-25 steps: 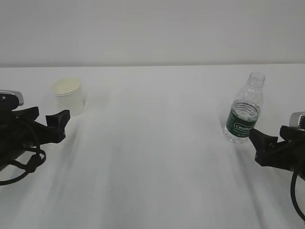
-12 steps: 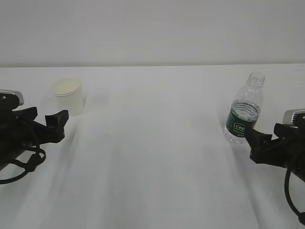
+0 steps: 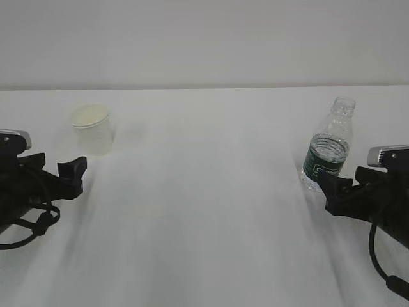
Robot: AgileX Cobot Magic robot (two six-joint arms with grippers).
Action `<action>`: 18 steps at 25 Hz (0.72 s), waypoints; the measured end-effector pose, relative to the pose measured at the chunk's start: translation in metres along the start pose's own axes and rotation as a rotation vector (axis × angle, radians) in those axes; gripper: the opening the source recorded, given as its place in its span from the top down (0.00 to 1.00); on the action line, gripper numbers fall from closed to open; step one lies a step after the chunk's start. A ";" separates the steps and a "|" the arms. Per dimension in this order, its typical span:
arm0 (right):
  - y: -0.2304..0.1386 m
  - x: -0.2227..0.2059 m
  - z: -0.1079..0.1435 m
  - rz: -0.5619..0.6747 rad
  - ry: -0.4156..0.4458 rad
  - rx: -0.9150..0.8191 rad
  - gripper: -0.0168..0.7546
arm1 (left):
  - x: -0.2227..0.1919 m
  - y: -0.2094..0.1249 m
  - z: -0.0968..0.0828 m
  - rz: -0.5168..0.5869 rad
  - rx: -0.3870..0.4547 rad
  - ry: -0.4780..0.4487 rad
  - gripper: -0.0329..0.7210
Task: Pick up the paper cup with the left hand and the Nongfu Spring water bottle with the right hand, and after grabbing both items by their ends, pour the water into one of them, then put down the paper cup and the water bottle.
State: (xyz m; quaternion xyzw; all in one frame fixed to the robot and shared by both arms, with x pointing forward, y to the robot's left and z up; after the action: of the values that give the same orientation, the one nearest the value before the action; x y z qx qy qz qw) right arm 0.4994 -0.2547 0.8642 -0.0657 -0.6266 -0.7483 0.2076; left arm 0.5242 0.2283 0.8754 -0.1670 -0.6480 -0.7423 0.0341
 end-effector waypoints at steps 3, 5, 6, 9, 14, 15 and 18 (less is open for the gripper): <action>0.001 -0.003 0.000 -0.007 0.001 -0.001 0.21 | -0.003 -0.011 0.000 0.027 -0.007 -0.001 0.16; 0.003 -0.004 0.000 -0.011 0.004 0.000 0.21 | -0.004 -0.015 -0.002 0.033 -0.014 -0.014 0.16; 0.003 -0.005 0.000 -0.014 0.004 0.000 0.21 | -0.004 -0.015 -0.002 0.033 -0.015 -0.016 0.16; 0.005 -0.007 0.000 -0.024 0.006 0.002 0.21 | -0.004 -0.014 -0.002 0.029 -0.016 -0.017 0.17; 0.012 -0.014 0.001 -0.050 0.010 0.005 0.21 | -0.004 -0.014 -0.002 0.025 -0.017 -0.018 0.17; 0.012 -0.015 0.000 -0.052 0.011 0.005 0.21 | -0.004 -0.014 -0.002 0.025 -0.017 -0.018 0.17; 0.006 -0.020 -0.001 -0.034 0.008 0.003 0.21 | -0.004 -0.014 -0.002 0.025 -0.017 -0.018 0.17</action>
State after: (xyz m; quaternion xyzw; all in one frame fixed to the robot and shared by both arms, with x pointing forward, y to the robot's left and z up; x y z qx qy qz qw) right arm 0.5198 -0.2521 0.8627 -0.0520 -0.6279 -0.7511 0.1974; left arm 0.5240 0.2278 0.8606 -0.1822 -0.6400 -0.7456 0.0362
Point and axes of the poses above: a point on each arm's last joint axis where the gripper is mounted, x pointing back along that axis away from the gripper, z along the wrist's bending axis when the last joint is at zero, y = z × x, the point moved 1 cm from there along -x, pointing out along that axis toward the gripper, and after that the axes turned 9 degrees about -x, right-handed, at the moved point
